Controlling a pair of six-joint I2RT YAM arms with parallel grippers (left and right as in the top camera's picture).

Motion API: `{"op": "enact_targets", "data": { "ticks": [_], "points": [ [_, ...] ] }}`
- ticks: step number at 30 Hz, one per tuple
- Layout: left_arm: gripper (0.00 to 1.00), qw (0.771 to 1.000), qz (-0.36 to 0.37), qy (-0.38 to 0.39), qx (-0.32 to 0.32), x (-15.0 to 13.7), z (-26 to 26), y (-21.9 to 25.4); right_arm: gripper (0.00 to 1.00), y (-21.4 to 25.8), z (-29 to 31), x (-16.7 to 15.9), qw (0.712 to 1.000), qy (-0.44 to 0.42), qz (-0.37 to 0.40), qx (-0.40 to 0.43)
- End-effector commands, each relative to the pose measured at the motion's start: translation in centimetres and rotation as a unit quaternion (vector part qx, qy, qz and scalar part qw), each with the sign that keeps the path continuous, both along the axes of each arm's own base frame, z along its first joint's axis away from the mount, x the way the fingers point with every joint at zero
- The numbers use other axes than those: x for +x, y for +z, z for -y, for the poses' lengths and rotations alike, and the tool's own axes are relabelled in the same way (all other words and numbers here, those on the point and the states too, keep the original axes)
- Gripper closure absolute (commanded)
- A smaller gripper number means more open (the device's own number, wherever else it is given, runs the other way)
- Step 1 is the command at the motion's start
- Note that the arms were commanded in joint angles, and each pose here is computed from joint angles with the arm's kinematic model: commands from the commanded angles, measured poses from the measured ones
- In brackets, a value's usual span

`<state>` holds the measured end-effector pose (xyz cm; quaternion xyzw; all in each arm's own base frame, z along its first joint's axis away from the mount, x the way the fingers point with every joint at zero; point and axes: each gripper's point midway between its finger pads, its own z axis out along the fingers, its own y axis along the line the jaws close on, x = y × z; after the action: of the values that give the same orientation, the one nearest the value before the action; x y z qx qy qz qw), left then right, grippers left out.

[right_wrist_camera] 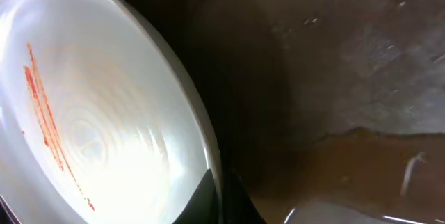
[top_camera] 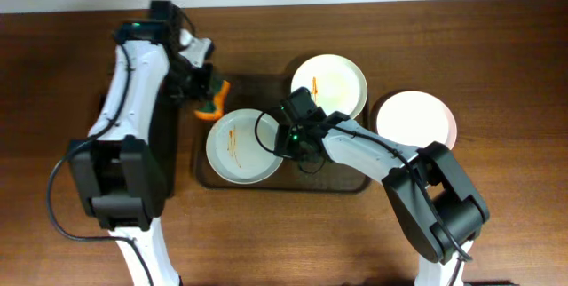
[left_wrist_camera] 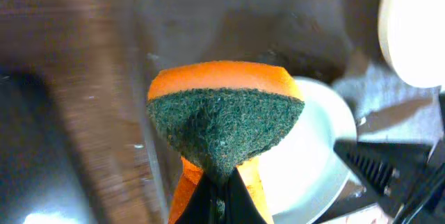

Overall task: Clean dirty plates on tray and stack at the side
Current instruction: 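Scrub the front plate with the sponge in the left gripper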

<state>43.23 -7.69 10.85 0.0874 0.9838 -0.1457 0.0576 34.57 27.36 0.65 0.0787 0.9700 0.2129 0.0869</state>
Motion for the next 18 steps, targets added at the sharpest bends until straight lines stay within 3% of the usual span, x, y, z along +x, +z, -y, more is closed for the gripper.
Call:
{"op": "enact_targets", "data": {
  "ticks": [1,5,8,13,15,17,18],
  "points": [
    [1.0,0.998,-0.029,-0.048,-0.011,-2.3,2.3,-2.3,0.96,-0.5,0.3,0.6,1.0,-0.011,-0.005,0.002],
    [1.0,0.996,-0.089,-0.007,-0.003,-5.4,2.9,-7.3,0.96,-0.3,0.1,1.0,1.0,-0.012,0.004,0.007],
    [1.0,0.992,-0.093,0.067,0.052,-6.2,1.0,-11.6,0.96,-0.3,0.1,1.0,1.0,-0.012,0.004,0.008],
    [1.0,0.993,-0.096,0.046,0.047,-7.7,1.5,-13.5,0.96,-0.2,0.0,1.1,1.0,-0.012,0.006,0.009],
    [1.0,0.991,-0.115,-0.051,-0.037,-9.7,4.6,-12.5,0.96,-0.3,0.1,1.1,1.0,-0.012,0.006,0.008],
    [1.0,0.97,-0.124,-0.148,-0.144,-12.2,7.8,-10.5,0.96,-0.3,0.1,1.1,1.0,-0.012,0.007,0.007],
    [1.0,0.968,-0.124,-0.157,-0.155,-12.4,8.0,-10.2,0.96,-0.3,0.1,1.1,1.0,-0.012,0.007,0.007]
  ]
}}
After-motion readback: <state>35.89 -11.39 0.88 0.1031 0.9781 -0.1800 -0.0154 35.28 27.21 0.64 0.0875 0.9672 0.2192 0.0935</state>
